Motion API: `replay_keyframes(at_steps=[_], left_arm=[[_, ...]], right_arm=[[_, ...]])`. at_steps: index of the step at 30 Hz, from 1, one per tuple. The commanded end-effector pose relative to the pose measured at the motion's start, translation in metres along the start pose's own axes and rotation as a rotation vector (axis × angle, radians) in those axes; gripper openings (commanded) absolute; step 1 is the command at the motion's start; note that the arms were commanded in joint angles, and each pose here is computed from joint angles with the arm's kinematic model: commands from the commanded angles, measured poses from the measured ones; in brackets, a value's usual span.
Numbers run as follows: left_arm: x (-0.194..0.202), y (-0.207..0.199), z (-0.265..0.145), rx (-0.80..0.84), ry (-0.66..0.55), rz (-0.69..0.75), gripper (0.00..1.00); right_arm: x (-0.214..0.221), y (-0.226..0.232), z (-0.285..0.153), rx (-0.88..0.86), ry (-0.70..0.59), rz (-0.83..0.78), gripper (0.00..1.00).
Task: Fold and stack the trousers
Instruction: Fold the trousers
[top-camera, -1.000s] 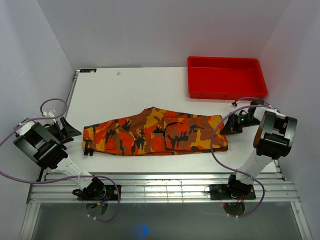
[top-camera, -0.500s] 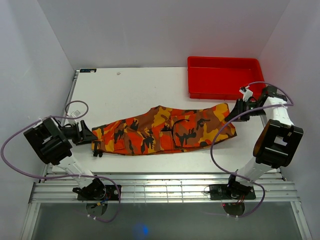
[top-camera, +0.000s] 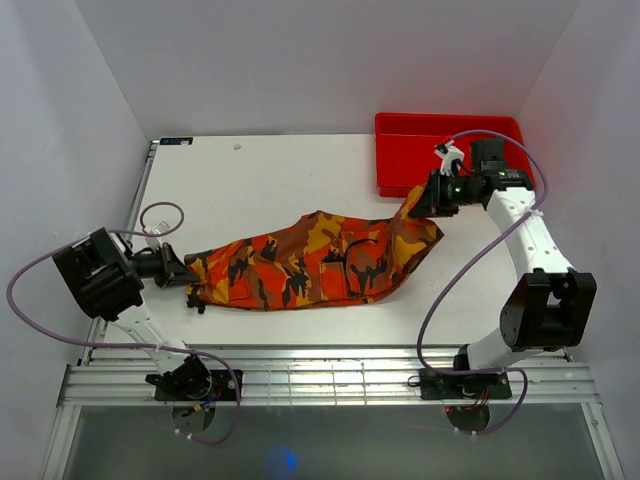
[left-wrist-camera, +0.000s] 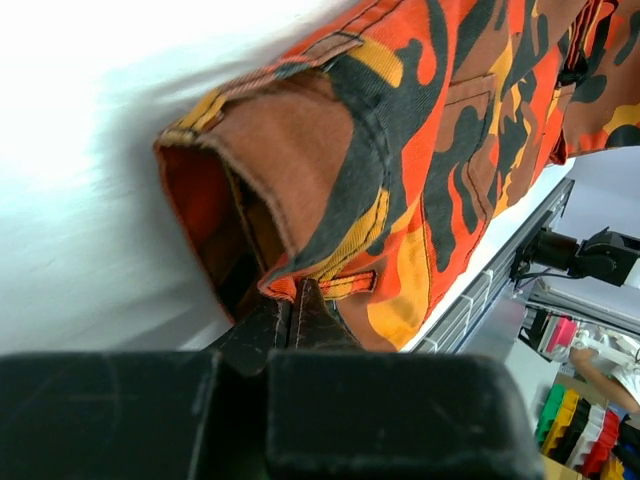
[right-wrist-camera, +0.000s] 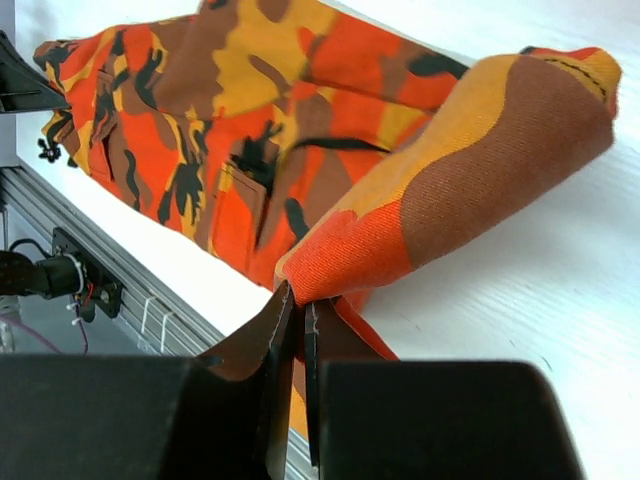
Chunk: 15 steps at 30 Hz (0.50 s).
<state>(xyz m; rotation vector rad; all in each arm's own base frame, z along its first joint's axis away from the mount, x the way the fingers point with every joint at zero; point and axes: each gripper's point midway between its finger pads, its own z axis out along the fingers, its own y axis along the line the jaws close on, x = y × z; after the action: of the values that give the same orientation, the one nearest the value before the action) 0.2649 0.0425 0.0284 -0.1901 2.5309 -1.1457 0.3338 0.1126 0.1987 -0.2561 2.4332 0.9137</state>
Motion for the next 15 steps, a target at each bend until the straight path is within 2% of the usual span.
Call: replay_keyframes(at_steps=[1, 4, 6, 8, 15], left_arm=[[-0.014, -0.016, 0.009, 0.066, -0.027, 0.024, 0.00], [-0.016, -0.024, 0.017, 0.108, -0.022, -0.004, 0.00], [-0.016, -0.027, 0.024, 0.121, -0.009, -0.009, 0.00], [-0.017, -0.031, 0.030, 0.136, -0.003, -0.021, 0.00], [-0.022, -0.045, 0.047, 0.133, -0.007, -0.023, 0.00]], right_arm=[[-0.043, 0.040, 0.009, 0.033, -0.128, -0.033, 0.08], [-0.046, 0.071, 0.029, 0.004, -0.117, -0.056, 0.08], [-0.049, 0.098, 0.042, -0.016, -0.114, -0.131, 0.08], [-0.054, 0.106, 0.055, 0.010, -0.115, -0.177, 0.08], [-0.040, 0.180, 0.115, -0.076, -0.041, -0.236, 0.08]])
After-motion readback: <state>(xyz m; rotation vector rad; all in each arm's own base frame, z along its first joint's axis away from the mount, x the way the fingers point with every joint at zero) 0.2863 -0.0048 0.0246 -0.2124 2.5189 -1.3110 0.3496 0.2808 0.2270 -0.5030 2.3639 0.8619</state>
